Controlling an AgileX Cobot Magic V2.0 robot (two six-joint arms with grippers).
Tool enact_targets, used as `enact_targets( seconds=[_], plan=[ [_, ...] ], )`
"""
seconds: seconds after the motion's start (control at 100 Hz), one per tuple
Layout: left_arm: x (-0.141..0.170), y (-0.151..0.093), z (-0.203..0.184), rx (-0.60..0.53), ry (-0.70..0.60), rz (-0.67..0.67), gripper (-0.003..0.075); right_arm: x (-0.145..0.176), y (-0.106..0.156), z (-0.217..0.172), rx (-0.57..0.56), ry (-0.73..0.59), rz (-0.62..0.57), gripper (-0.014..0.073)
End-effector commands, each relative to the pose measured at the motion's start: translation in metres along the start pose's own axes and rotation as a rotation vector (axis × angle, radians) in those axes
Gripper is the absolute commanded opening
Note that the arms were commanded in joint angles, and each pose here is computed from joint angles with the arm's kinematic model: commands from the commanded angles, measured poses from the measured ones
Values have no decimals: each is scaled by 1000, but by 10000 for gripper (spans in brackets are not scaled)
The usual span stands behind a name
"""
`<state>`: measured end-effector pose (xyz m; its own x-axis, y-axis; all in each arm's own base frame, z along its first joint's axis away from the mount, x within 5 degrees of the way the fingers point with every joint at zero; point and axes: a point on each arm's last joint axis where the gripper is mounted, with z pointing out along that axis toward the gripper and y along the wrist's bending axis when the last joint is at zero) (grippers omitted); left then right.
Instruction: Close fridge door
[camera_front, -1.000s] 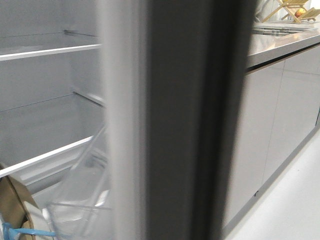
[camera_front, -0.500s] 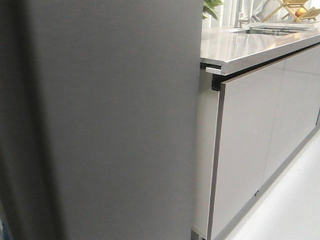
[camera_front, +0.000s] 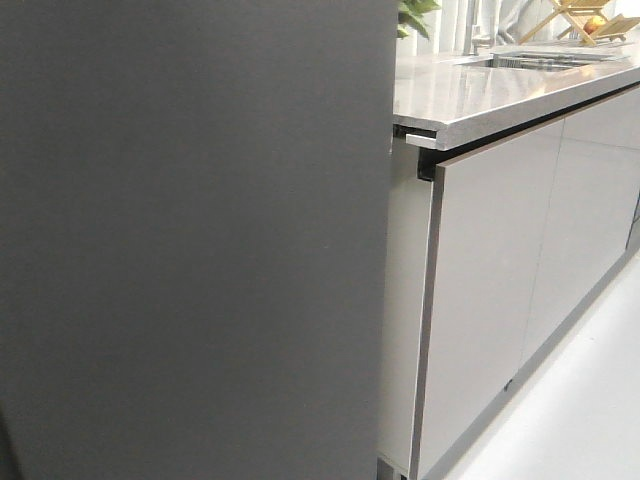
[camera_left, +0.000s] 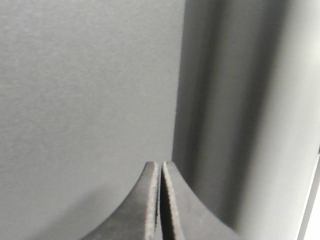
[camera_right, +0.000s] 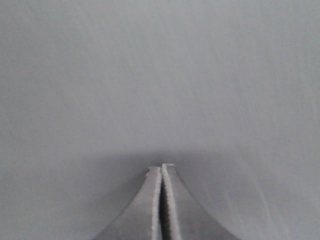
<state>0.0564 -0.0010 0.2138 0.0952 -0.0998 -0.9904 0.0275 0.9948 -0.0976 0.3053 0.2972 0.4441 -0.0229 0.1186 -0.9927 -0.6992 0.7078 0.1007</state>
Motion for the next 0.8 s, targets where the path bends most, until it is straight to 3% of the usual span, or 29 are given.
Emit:
enact_targets(
  seconds=[0.0, 0.18, 0.4, 0.6, 0.79],
  plan=[
    [4, 0, 2, 10, -29, -6, -21, -26, -3, -4, 1, -138, -13, -76],
    [4, 0, 2, 9, -29, -6, -21, -16, -15, 3, 29, -121, -17, -76],
    [4, 0, 2, 9, -29, -6, -21, -30, -38, -11, 89, -106, -41, -76],
    [4, 0, 2, 9, -29, -6, -21, -47, -60, -54, 164, -146, -90, -76],
    [4, 0, 2, 9, -29, -6, -21, -37, -86, -117, 271, -185, -91, -76]
  ],
)
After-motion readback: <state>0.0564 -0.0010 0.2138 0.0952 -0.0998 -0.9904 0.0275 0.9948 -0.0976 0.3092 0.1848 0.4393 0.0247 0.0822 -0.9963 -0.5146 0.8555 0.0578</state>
